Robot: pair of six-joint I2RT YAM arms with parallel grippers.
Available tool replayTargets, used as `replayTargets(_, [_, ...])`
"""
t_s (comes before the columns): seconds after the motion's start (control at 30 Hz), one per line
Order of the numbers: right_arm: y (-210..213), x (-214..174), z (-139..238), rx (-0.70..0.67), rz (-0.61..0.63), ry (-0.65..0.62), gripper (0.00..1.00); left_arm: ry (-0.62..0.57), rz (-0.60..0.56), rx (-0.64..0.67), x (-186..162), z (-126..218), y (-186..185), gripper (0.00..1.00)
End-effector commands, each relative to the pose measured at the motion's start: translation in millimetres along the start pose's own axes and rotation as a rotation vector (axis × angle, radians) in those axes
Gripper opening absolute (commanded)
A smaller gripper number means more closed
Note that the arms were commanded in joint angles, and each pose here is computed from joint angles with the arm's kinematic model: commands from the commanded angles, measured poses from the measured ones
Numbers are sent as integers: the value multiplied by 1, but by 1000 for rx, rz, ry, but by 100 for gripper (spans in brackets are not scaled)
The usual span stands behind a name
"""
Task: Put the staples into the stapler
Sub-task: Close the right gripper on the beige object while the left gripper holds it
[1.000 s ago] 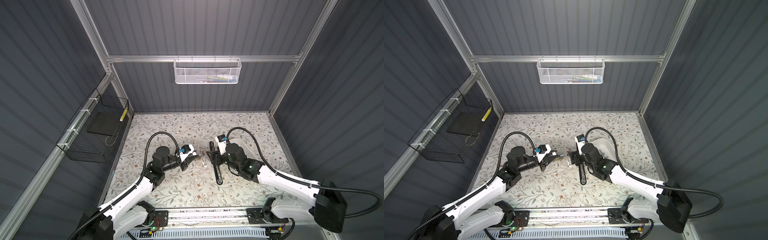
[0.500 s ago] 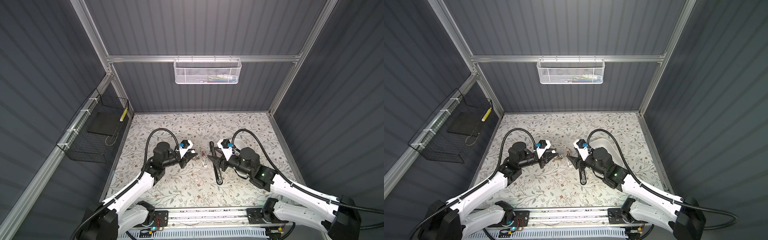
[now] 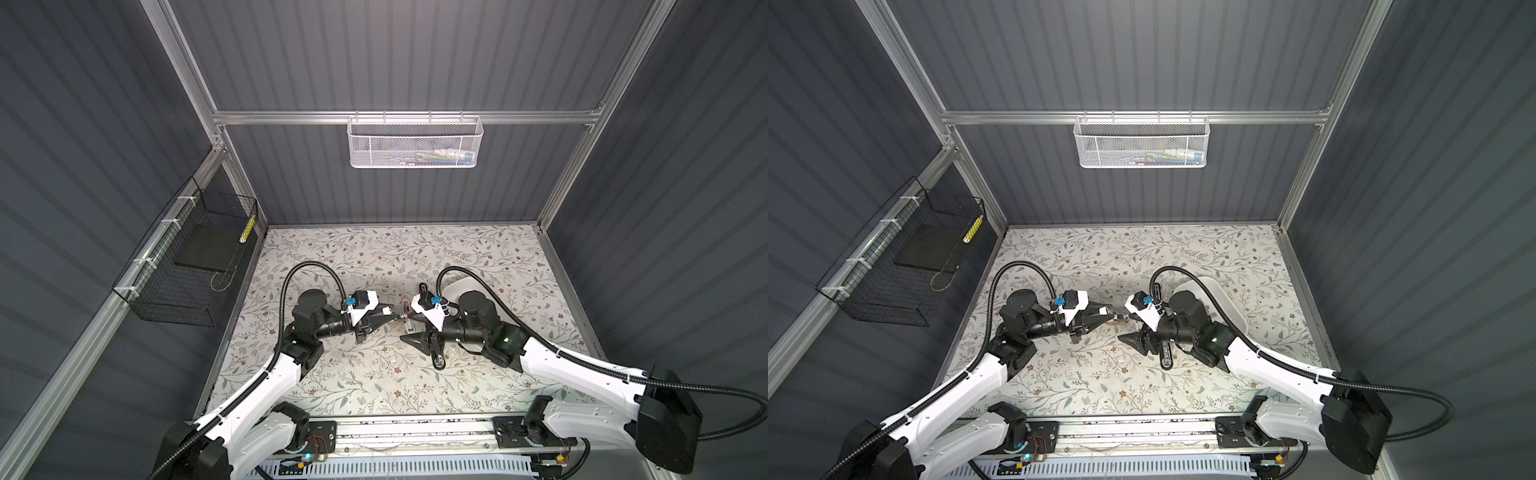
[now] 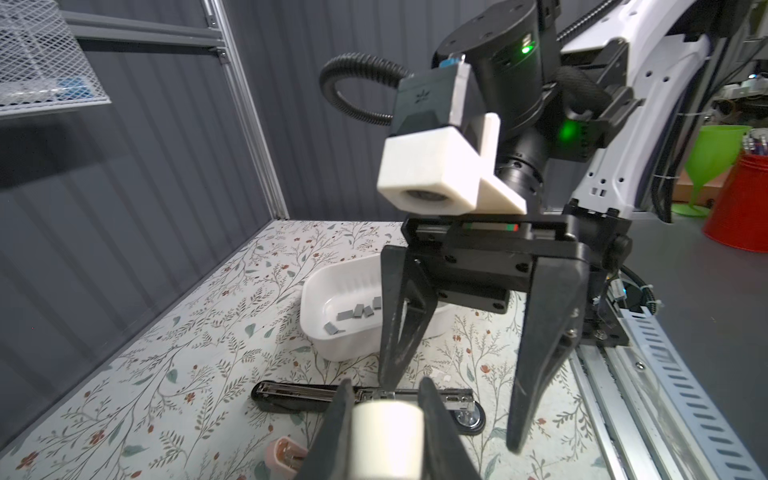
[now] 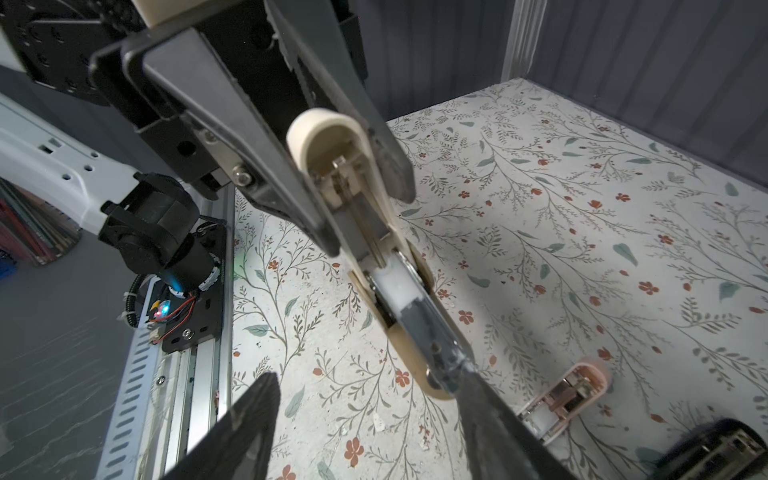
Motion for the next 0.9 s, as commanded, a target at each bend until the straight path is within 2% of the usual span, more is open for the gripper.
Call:
replayTargets(0.0, [4, 14, 1, 40, 26, -28, 72, -22, -52, -126, 8, -4, -13, 0])
replayTargets(0.3, [6, 15, 1, 56, 22, -37, 72, -30, -85, -224, 10, -8, -28, 0])
replayTargets(0.63, [12, 13, -11, 112, -1, -16, 66, -24, -96, -250, 10, -10, -32, 0])
replayTargets(0.73, [11, 12, -14, 111, -5, -7, 62, -25, -96, -242, 9, -10, -31, 0])
replayTargets(0.87, [12, 13, -15, 115, -9, 1, 49, -29, -98, -234, 11, -9, -32, 0])
Point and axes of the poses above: each gripper's point midway between its finger pads, its own z axis back along the fingers, its own y axis along the line the jaws close on, x = y × z, the point moved 5 cm from there along z, back along the fingers, and after that the axes turned 9 degrees about z, right-handed, at the moved point
